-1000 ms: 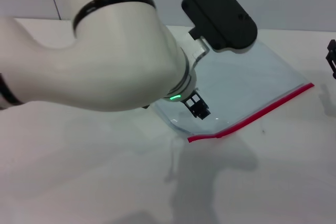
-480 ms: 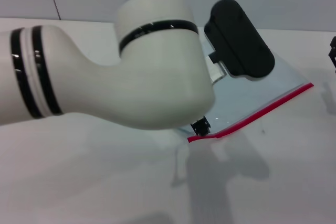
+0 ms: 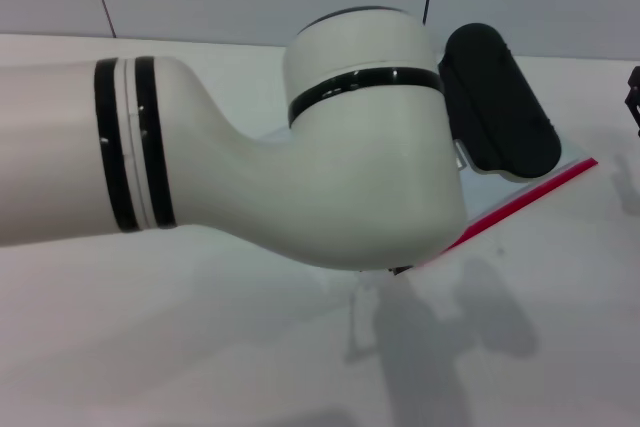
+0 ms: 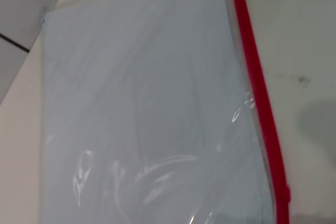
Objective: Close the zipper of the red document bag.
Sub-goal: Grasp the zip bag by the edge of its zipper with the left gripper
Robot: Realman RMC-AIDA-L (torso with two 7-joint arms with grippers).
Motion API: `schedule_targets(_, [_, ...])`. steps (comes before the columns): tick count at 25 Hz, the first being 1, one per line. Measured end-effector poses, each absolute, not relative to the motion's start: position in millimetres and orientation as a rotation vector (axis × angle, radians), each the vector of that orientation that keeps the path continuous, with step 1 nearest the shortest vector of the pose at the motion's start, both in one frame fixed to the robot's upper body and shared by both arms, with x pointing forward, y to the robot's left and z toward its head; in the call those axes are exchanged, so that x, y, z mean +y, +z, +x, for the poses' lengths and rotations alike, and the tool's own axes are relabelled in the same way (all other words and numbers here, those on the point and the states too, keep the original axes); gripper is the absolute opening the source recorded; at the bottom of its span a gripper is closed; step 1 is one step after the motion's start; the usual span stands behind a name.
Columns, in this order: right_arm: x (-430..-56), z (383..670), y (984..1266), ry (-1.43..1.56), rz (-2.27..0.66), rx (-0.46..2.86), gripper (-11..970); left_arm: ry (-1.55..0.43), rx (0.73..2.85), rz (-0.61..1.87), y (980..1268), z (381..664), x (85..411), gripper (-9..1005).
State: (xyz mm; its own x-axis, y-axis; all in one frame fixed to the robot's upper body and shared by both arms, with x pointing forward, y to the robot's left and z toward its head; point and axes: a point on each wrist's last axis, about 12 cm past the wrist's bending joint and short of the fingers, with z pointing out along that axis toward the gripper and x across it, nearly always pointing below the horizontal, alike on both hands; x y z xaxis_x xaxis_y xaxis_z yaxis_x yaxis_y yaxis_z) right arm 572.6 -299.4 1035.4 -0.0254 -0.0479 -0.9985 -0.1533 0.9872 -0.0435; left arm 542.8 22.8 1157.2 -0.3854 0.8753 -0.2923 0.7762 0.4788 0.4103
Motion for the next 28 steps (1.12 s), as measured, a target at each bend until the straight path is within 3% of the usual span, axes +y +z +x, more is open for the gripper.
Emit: schedule_targets(28, [-295,579,1040,0.102,-0.158,1.582,586,0.300,2.247,1.439,1145,538,20,782])
